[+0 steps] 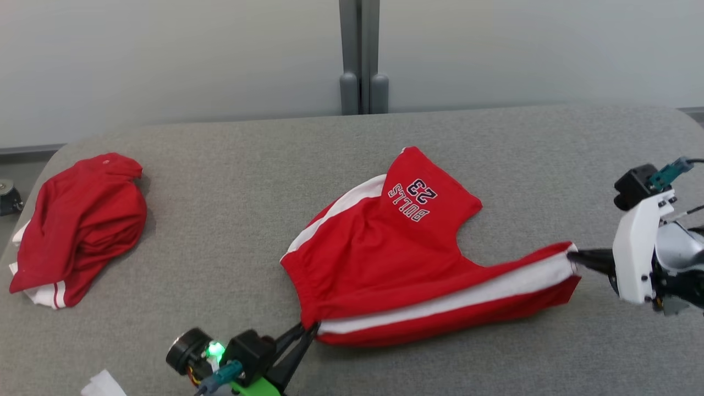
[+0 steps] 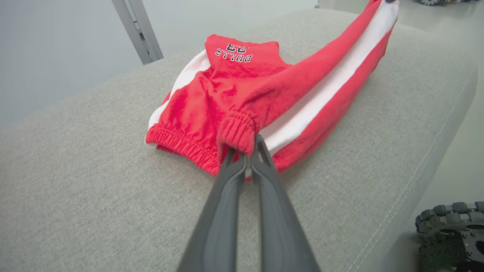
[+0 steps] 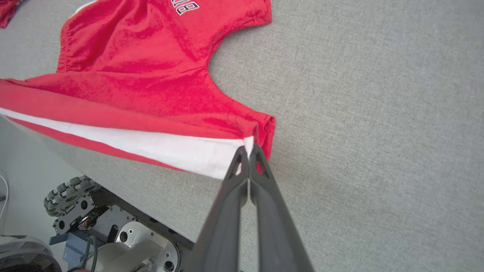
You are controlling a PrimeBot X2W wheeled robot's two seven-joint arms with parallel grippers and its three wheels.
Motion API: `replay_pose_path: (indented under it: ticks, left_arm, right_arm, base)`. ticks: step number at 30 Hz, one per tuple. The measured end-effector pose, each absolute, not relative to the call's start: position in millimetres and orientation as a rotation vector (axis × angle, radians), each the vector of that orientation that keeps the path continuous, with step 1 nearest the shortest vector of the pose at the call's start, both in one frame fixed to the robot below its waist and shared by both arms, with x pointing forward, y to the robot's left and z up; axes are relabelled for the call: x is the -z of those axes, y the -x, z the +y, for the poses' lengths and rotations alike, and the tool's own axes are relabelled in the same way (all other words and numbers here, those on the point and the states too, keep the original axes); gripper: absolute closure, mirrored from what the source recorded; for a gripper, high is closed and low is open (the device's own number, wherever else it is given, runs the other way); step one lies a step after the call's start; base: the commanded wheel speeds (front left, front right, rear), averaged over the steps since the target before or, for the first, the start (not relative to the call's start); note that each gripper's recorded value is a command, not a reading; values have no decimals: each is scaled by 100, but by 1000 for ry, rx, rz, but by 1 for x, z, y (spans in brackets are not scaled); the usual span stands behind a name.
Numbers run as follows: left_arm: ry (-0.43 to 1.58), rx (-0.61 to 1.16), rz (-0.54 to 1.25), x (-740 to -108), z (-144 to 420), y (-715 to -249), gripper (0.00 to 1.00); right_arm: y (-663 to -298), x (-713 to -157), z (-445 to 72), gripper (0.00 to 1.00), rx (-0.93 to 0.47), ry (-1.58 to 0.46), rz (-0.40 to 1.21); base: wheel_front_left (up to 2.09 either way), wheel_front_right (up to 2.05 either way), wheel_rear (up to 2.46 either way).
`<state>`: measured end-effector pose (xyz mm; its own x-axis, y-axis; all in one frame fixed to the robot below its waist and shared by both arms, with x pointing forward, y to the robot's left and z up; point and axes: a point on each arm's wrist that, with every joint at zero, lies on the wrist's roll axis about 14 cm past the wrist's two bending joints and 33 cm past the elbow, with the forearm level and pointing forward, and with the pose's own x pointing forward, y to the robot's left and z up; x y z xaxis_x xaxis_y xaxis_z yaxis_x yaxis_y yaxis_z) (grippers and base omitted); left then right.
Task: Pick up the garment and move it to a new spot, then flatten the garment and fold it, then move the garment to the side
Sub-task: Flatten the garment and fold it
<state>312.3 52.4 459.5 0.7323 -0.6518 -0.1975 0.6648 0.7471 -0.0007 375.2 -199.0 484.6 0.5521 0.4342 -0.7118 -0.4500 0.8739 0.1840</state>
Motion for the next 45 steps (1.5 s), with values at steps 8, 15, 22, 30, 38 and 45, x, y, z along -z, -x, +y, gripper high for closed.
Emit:
replay_pose_path:
  ticks: [8, 15, 22, 30, 38, 45]
  left_arm:
    - [-42, 659, 135, -472, 56, -348, 100]
    - [-29, 607, 94, -479, 62, -376, 100]
    - [-4, 539, 106, -472, 75, -400, 100]
    - [17, 466, 163, -450, 89, -419, 100]
    - [33, 403, 211, -434, 105, -425, 100]
    - [21, 395, 240, -425, 109, -428, 0]
  right_arm:
    - [-447, -507, -167, 100, -544, 17, 758]
    - [-495, -508, -140, 100, -570, 77, 746]
    - [-540, -505, -116, 100, -592, 120, 715]
    - [-579, -480, -102, 100, -596, 182, 696]
    - [-597, -452, -80, 100, -618, 182, 687]
    - [-606, -439, -76, 0, -606, 192, 673]
  base:
    - [0, 0, 0]
    - [0, 0, 0]
    - [0, 0, 0]
    - [0, 0, 0]
    - [0, 0, 0]
    - [0, 0, 0]
